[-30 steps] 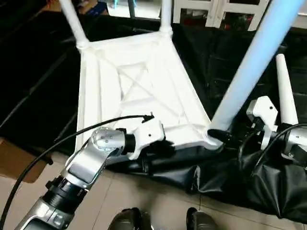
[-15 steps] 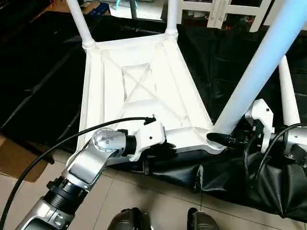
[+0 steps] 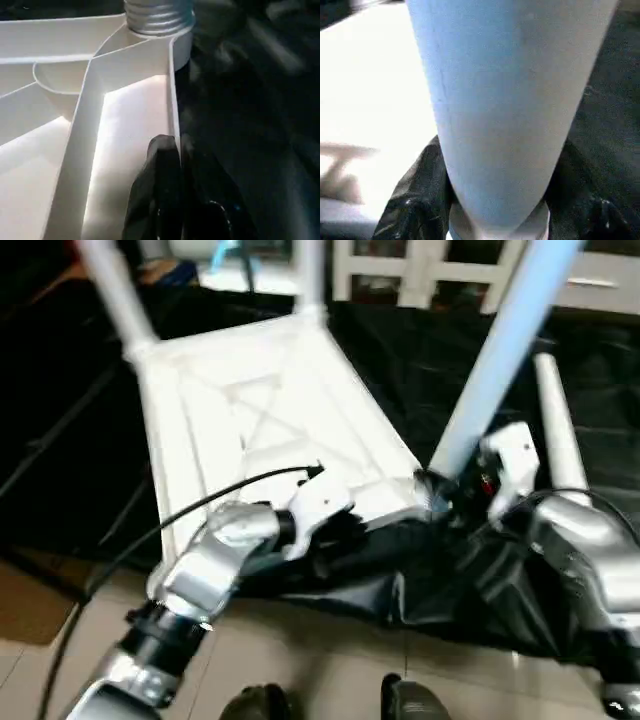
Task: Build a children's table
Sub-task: Rotate leg to tighten
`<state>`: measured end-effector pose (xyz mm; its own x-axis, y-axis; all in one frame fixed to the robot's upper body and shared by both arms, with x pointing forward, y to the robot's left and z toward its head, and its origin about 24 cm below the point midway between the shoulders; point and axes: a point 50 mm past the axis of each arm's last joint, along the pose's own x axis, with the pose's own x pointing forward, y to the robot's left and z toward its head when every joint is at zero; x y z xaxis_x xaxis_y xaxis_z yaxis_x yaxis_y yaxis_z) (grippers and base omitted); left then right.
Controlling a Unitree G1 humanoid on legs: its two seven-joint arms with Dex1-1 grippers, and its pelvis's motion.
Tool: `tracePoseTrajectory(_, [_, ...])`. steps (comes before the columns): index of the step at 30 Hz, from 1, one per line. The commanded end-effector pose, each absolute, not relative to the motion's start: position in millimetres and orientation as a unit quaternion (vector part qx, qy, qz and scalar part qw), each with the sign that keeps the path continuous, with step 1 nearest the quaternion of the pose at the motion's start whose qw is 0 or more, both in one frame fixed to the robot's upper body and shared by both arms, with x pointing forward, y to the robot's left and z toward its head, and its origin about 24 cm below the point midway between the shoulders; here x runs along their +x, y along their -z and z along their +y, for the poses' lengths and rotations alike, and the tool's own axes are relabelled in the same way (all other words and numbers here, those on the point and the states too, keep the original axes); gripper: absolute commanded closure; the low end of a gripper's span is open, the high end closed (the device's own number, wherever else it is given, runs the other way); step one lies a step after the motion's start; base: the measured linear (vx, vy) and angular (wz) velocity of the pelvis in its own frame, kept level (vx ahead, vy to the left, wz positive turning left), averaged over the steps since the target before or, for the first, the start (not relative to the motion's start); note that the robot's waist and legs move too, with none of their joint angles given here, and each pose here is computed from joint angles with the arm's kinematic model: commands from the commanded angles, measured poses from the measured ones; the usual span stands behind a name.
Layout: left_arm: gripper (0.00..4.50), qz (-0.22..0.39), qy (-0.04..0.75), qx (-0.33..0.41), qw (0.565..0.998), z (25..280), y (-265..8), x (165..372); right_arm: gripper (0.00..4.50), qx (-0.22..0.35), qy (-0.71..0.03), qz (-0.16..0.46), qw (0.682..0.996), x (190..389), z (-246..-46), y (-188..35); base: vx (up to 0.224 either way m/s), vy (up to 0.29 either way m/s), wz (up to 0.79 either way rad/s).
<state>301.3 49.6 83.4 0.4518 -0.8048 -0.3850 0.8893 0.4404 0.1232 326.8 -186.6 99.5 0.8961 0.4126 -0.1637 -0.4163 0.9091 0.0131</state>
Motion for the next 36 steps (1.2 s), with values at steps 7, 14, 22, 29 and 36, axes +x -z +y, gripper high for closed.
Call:
tracePoseTrajectory(7, [4.50,0.092,0.501,0.047,0.859,-24,-122,301,2.45,0.034,0.063,0.127,0.989,350.4,-194.9,-62,-0.017,0.002,-0.04])
tracePoseTrajectory(14, [4.50,0.077,0.498,0.109,0.857,7,-115,310,1.90,-0.033,-0.148,0.041,0.988,350.5,-174.4,-100,0.000,0.000,0.00])
tracePoseTrajectory(22, [4.50,0.058,0.525,0.188,0.828,43,-105,310,1.31,-0.075,-0.288,0.003,0.955,325.9,-190.1,-130,0.000,0.000,0.00])
tracePoseTrajectory(29, [4.50,0.077,0.611,0.233,0.753,82,-90,288,1.07,-0.143,-0.436,0.058,0.887,285.7,-213.2,-129,0.082,-0.012,0.08])
tracePoseTrajectory(36, [4.50,0.076,0.637,0.231,0.731,93,-88,282,1.22,-0.123,-0.474,0.085,0.868,278.2,-220.8,-122,0.000,0.000,0.00])
